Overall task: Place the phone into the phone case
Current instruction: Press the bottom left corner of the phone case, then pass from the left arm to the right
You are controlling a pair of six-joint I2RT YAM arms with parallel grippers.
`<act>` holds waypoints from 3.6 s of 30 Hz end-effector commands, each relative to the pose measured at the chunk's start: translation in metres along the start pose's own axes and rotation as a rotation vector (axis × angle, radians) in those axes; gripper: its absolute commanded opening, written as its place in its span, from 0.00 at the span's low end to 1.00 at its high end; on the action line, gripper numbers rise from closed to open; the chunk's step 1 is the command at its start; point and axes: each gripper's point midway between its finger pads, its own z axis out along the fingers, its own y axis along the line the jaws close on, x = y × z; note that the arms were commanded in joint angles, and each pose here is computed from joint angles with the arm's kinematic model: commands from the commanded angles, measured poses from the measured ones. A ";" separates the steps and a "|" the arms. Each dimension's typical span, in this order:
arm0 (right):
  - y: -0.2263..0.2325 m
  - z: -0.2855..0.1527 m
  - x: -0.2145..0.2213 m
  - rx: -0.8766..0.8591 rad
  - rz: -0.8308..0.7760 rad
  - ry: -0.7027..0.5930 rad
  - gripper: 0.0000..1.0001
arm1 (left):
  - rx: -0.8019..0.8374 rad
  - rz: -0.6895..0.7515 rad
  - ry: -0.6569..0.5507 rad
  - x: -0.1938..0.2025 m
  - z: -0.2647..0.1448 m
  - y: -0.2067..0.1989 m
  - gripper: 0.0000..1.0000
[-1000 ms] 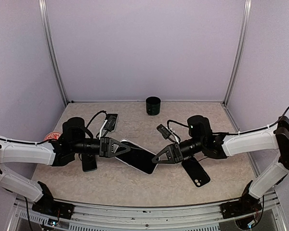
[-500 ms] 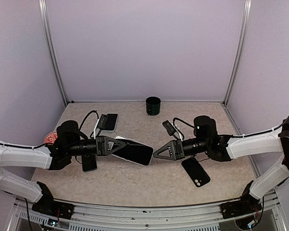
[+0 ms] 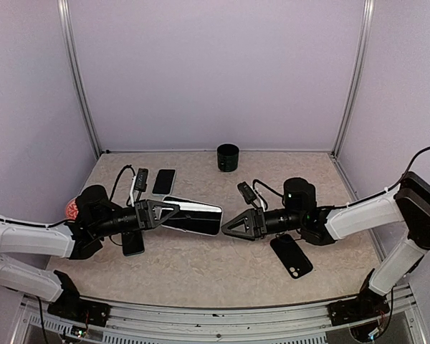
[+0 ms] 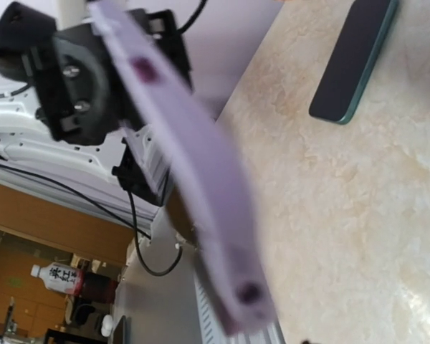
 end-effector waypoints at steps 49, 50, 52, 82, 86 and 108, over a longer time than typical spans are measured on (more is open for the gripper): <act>-0.018 -0.019 -0.023 0.516 -0.351 0.033 0.99 | 0.063 0.026 -0.075 -0.013 -0.009 -0.021 0.00; -0.016 -0.025 -0.025 0.533 -0.387 0.026 0.99 | 0.060 0.022 -0.068 -0.011 -0.008 -0.020 0.00; -0.012 -0.034 -0.024 0.545 -0.477 0.016 0.99 | 0.058 0.018 -0.052 -0.010 -0.007 -0.019 0.00; 0.012 0.038 0.010 0.605 -1.137 0.143 0.99 | 0.013 -0.045 0.123 0.016 0.018 -0.002 0.00; 0.009 0.044 0.009 0.623 -1.153 0.153 1.00 | 0.013 -0.048 0.135 0.019 0.019 -0.001 0.00; -0.012 0.058 0.013 0.688 -1.152 0.210 1.00 | 0.020 -0.045 0.157 0.024 0.023 0.000 0.00</act>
